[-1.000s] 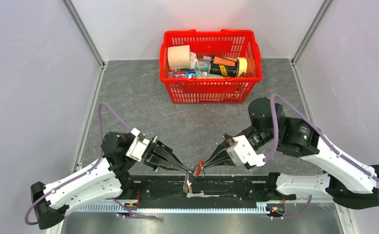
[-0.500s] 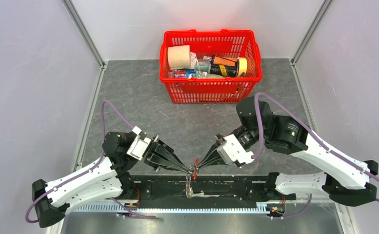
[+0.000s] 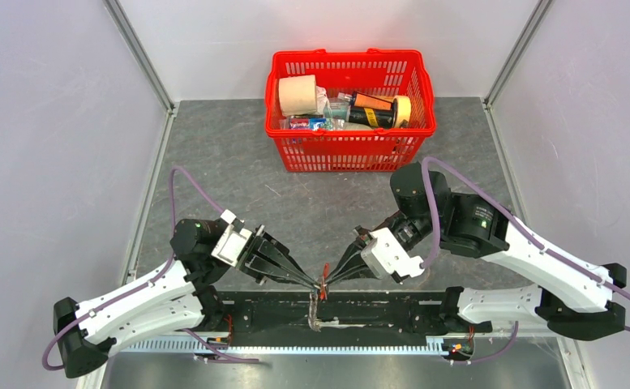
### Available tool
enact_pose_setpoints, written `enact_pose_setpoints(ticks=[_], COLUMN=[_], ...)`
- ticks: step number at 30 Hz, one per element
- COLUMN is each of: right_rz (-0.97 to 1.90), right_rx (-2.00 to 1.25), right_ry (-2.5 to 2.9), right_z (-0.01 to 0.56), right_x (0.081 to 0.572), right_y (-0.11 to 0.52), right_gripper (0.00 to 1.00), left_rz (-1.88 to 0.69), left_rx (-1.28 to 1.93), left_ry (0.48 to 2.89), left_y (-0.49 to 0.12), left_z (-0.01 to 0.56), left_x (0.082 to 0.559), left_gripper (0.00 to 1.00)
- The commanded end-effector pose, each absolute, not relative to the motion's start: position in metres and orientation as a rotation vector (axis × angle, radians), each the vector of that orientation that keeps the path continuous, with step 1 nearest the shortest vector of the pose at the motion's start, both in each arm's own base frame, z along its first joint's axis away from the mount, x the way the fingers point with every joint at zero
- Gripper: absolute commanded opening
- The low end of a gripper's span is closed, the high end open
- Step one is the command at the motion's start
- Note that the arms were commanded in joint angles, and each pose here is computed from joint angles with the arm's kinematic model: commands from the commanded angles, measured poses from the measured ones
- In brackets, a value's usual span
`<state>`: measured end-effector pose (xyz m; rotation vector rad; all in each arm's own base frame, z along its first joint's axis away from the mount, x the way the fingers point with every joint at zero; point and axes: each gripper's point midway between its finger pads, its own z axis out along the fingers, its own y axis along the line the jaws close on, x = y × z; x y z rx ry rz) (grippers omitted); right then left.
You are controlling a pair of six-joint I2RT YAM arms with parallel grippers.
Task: Put the keys on the keyring
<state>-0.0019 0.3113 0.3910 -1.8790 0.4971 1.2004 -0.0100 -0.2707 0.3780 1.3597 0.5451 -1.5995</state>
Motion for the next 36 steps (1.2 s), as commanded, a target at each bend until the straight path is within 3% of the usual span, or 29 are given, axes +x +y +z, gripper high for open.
enact_pose_setpoints(ticks=[1,36], right_rz=[1.196,1.140], right_rx=[-1.863,-1.750], right_ry=[0.431,0.403], right_z=[0.399,0.420], right_x=[-0.006,0.001], right_y=[0.314,0.336], right_gripper=[0.00,0.00], left_rz=[-1.597,-1.606], left_rx=[1.345,1.371], left_ry=[0.473,0.484], left_y=[-0.264,-0.266], left_z=[0.399,0.395], left_x=[-0.017,-0.018], left_gripper=[0.02,0.02])
